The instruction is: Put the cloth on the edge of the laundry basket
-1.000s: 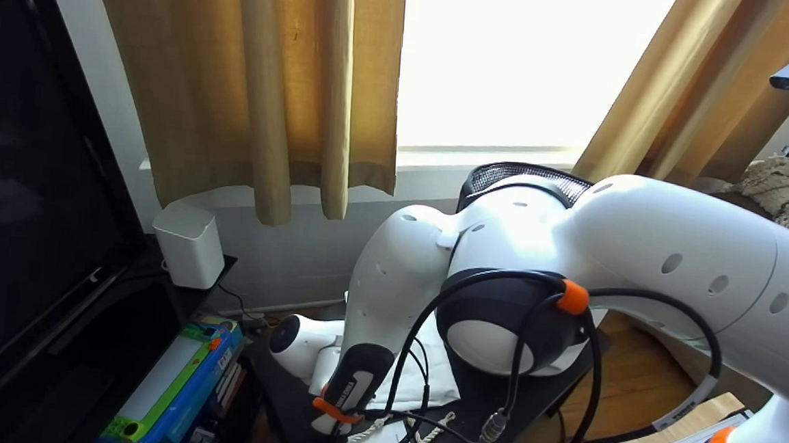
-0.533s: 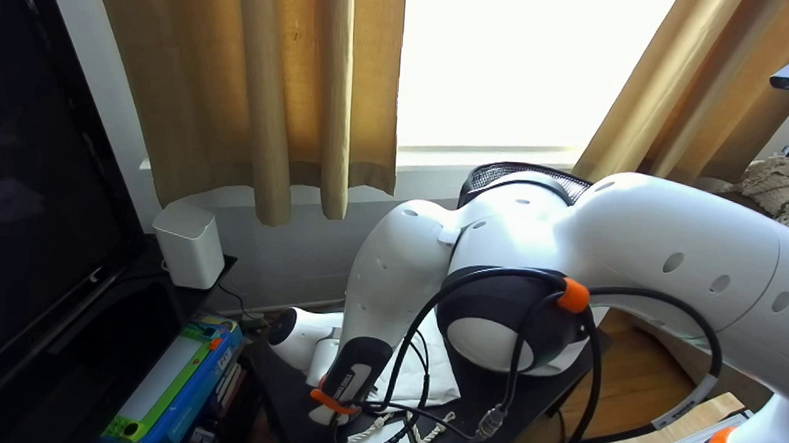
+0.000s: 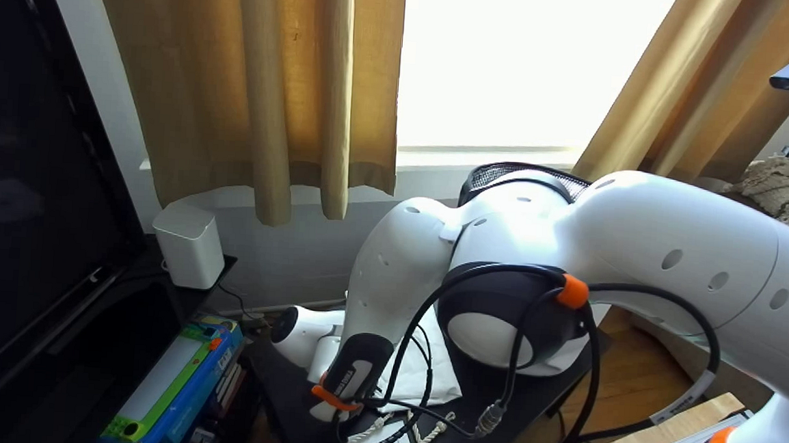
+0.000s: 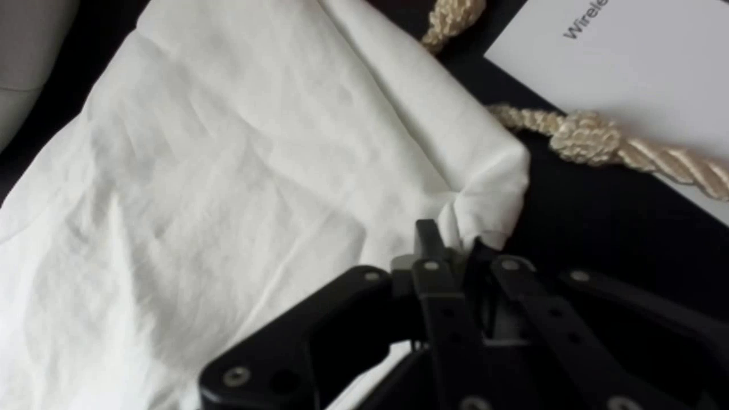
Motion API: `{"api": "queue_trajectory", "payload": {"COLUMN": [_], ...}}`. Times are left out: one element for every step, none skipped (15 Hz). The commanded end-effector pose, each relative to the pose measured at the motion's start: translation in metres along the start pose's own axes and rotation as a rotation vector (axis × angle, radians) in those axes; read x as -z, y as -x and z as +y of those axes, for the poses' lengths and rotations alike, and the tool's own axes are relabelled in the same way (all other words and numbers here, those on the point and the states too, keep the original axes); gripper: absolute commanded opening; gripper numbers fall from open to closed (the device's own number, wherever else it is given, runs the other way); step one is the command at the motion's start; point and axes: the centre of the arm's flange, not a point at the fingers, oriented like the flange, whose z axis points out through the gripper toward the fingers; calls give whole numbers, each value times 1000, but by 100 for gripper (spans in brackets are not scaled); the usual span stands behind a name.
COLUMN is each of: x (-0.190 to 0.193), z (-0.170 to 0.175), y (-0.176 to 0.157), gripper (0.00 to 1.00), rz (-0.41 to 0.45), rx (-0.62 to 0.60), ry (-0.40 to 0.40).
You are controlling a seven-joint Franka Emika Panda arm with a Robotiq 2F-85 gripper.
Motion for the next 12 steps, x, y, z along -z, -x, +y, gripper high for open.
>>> {"api": "queue_trajectory", "payload": {"x": [-10,-8,3,14,29,45,58,71,84,94,105,115], "z": [-6,-5,1,8,17,27,33,40,50,60,74,87], "y": [-2,-1,5,10,18,28,33,39,44,50,56,61], "gripper": [0,0,1,1,1,1,1,1,1,1,1,1], "rz": [-39,-47,-48,-37,-29,-39,-41,-44,-49,-54,-65,-60], "rx": [32,29,24,22,22,35,39,44,38,36,13,7], "ry": [-14,-18,-9,-1,5,7,21,38,67,111,165,210]}}
